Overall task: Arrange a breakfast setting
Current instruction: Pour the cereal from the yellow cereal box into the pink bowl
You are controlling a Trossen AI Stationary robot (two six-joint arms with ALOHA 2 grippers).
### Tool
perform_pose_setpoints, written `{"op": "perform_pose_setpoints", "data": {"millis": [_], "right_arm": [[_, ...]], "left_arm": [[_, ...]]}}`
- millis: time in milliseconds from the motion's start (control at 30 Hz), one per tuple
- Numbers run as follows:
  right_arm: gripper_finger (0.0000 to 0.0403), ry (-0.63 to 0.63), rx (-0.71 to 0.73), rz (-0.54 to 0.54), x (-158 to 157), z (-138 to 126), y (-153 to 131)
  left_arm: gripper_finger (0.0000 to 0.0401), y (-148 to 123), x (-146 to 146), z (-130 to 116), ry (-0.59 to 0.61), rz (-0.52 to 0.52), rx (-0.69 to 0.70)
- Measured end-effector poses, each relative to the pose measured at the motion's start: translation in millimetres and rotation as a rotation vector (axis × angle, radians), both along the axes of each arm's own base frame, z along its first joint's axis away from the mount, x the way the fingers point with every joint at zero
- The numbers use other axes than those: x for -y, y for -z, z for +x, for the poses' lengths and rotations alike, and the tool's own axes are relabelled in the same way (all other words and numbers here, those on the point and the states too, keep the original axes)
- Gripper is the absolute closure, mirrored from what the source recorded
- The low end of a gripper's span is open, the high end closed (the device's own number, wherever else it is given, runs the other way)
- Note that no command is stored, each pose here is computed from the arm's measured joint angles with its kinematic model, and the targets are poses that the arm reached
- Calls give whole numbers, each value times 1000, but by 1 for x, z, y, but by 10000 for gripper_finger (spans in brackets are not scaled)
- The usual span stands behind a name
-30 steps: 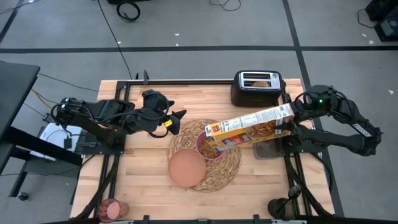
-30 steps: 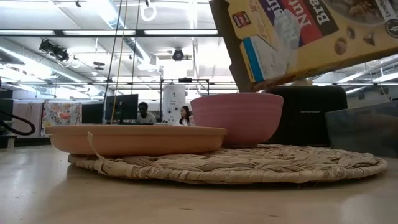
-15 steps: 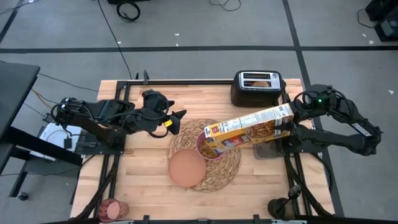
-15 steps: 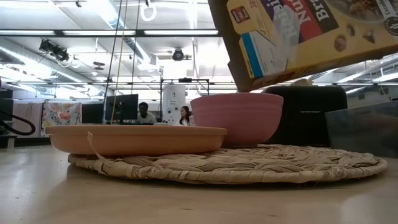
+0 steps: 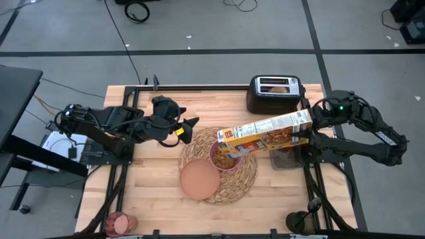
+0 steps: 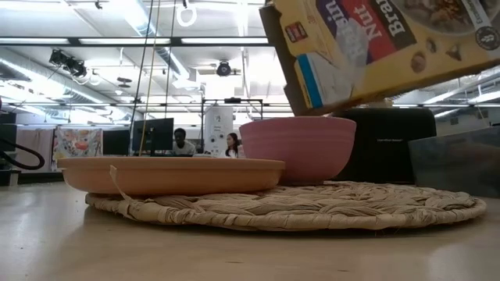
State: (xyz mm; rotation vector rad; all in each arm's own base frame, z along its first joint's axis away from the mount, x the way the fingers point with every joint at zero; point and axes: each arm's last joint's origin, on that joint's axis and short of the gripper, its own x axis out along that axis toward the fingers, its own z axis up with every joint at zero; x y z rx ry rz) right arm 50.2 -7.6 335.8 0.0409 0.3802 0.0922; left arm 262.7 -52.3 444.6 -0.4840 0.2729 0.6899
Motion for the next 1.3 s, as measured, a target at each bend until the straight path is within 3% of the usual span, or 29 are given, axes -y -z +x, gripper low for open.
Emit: {"op": "perform_pose_setpoints", "data": {"millis": [933,1300], "right_arm": [[161,-40,-8,-14,8,20,-2],[161,-56,-17,3,5,15,0]], "left_arm": [[86,0,2,0,2,-9,6],[86,0,2,0,1,-10,7]]}}
